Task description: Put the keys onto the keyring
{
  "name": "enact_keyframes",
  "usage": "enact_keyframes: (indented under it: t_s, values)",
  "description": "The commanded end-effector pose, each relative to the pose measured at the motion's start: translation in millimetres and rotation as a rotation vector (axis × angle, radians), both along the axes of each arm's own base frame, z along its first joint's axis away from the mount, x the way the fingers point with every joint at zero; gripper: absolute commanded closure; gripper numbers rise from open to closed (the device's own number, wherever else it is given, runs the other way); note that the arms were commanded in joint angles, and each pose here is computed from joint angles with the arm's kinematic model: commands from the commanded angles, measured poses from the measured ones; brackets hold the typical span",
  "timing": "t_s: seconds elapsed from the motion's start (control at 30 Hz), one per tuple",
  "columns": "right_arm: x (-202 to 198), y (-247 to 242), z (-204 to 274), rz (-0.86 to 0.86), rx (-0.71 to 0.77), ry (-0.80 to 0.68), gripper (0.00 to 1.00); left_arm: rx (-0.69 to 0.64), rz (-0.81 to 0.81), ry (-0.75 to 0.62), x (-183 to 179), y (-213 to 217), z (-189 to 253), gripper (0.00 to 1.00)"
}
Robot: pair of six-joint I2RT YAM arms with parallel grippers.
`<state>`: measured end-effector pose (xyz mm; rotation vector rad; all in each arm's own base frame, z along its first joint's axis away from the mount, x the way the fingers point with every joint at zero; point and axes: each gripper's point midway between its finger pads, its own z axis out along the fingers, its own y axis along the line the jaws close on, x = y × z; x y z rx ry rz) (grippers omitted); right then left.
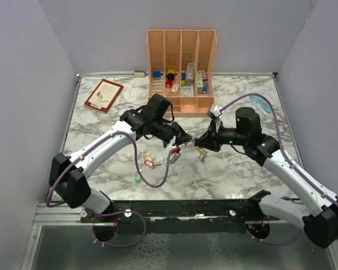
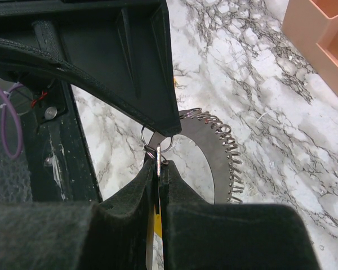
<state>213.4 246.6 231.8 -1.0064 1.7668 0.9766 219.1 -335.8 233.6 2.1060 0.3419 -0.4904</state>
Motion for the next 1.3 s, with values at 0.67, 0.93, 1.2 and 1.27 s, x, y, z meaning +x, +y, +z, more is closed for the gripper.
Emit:
enact_keyframes:
  t_s: [0.67,0.93,1.2,1.27]
  values:
    - [18,-1,19,-0.005,-0.090,-0.163,0.98,0.063,-0.043,0.027,-11,9,-18,1.00]
    - [22,2,21,0.003,-0.121,-0.183,0.98,0.072,-0.061,0.032,-15,8,-22,1.00]
    - [20,12,20,0.033,-0.140,-0.191,0.98,0.075,-0.064,0.032,-16,7,-22,1.00]
    - [18,16,20,0.039,-0.144,-0.196,0.98,0.078,-0.064,0.033,-16,8,-23,1.00]
